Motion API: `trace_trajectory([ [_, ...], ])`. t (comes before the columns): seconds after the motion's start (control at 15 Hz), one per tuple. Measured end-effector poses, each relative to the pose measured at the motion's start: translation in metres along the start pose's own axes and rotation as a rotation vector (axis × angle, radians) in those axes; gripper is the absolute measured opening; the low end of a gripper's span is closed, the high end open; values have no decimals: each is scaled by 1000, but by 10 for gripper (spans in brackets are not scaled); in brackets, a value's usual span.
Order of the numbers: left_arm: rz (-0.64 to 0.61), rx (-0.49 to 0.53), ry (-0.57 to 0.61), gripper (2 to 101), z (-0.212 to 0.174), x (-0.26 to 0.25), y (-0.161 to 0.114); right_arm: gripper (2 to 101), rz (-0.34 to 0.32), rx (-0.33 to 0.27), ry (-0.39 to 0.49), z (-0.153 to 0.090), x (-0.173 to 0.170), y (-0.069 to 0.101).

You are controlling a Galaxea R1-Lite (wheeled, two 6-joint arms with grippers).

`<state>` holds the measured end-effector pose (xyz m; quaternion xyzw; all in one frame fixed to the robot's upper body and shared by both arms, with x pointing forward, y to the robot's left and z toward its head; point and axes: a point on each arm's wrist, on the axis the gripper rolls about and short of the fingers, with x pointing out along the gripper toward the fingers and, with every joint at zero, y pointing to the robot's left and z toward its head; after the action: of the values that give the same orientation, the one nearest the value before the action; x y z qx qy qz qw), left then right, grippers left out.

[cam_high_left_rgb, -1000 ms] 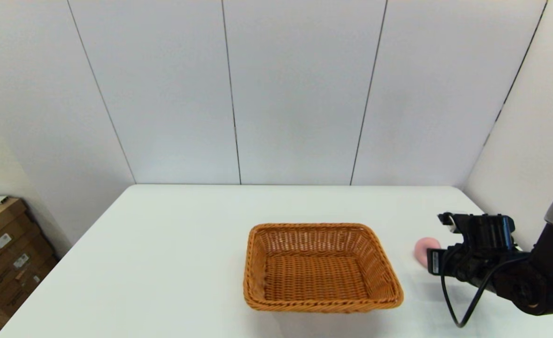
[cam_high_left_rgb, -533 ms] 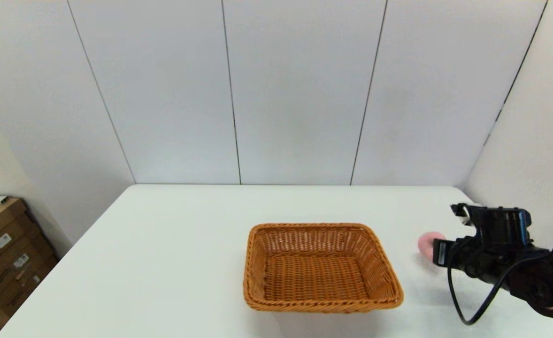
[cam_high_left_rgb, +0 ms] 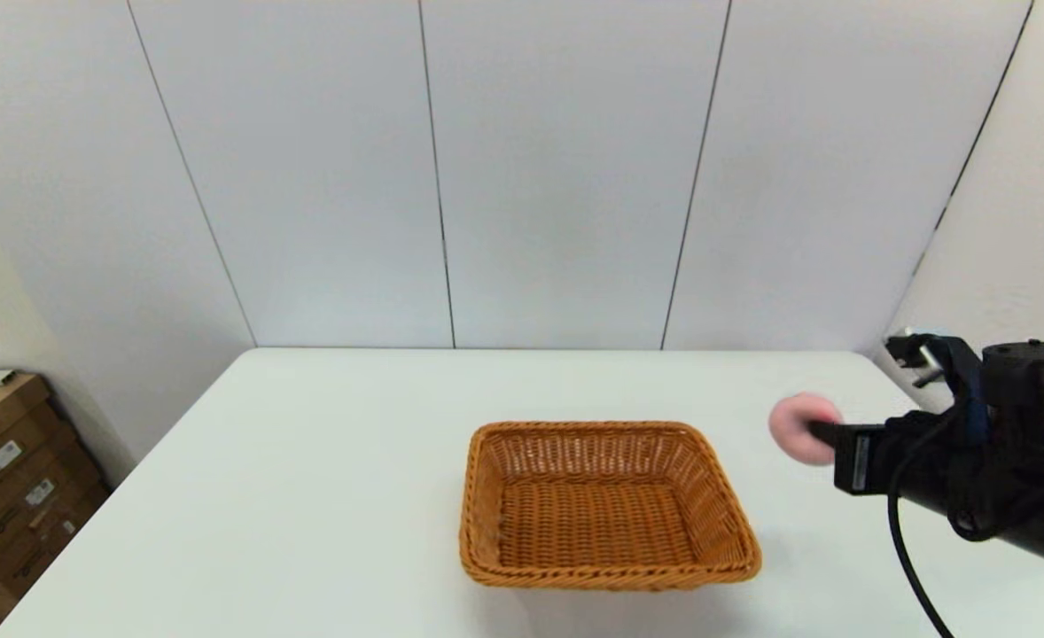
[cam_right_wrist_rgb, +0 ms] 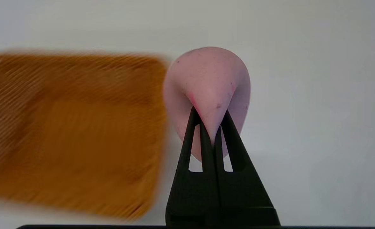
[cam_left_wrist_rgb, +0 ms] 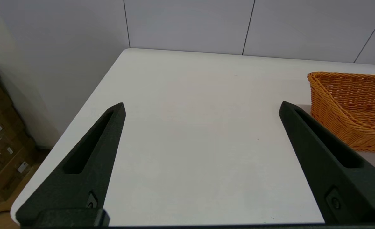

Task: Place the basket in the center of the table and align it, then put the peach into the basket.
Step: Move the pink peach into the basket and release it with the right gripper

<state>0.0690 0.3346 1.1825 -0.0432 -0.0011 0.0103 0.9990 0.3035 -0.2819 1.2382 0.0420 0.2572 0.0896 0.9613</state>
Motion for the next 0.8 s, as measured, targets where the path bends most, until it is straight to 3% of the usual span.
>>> trace_trajectory([
  [0.13,0,0,0,978,0,0,0,30,126,-75,65,-9,-23,30],
  [0.33,0,0,0,978,0,0,0,30,253,-138,105,-17,-44,56],
  [0.8,0,0,0,978,0,0,0,30,295,-186,163,-11,-13,86],
])
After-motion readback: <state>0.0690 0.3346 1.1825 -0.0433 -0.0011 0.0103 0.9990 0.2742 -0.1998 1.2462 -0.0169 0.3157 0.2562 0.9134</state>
